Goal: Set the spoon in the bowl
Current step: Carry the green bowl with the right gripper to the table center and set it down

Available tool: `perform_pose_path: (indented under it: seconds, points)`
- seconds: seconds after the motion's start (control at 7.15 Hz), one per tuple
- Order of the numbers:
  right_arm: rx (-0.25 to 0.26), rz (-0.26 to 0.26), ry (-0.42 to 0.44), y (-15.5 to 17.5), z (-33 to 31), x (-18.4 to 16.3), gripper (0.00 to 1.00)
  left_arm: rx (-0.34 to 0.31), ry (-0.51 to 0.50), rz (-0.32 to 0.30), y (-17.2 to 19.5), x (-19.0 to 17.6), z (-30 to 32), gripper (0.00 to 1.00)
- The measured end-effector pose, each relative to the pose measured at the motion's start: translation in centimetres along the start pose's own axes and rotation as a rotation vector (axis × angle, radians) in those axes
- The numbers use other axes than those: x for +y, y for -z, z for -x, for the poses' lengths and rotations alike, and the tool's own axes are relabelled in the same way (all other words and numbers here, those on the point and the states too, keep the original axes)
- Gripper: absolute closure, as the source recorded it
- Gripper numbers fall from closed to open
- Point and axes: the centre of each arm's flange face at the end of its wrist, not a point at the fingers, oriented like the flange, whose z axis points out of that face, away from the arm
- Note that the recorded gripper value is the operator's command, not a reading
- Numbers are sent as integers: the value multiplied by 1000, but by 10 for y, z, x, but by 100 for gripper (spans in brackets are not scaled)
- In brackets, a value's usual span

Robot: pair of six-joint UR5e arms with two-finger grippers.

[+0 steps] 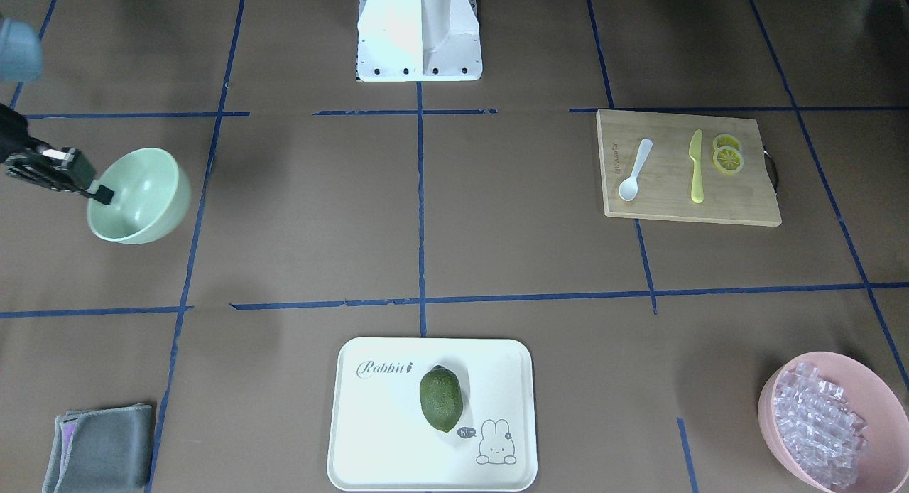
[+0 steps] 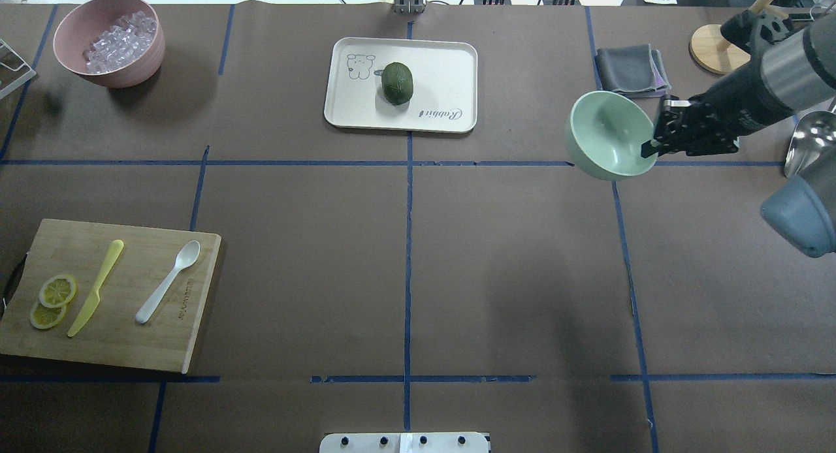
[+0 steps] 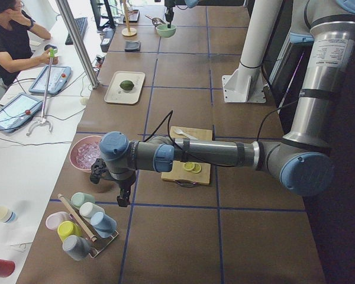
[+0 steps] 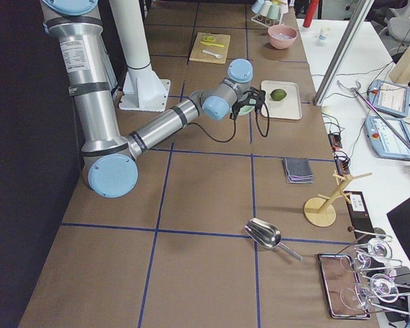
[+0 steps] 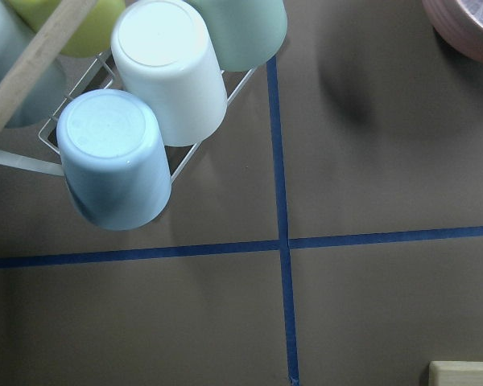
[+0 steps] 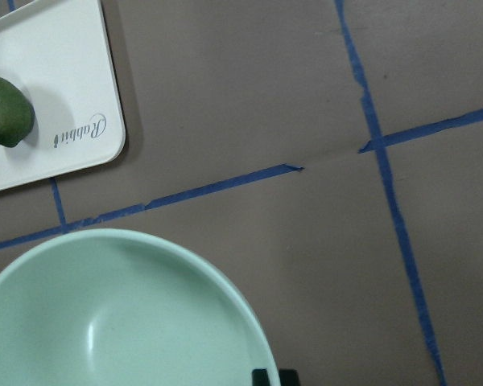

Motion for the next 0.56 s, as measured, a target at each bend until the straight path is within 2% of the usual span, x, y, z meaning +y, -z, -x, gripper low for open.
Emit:
perform_pose_path:
  seconds: [0.14, 0.28, 0.56]
  points:
    - [64, -15, 14, -15, 54, 25, 100, 0, 3, -1, 1, 0, -1, 0]
    - [103, -20, 17, -38, 95, 54, 100, 0, 5, -2, 1, 0, -1, 0]
    - [145, -49, 12, -90, 142, 110, 100, 0, 5, -3, 2, -1, -1, 0]
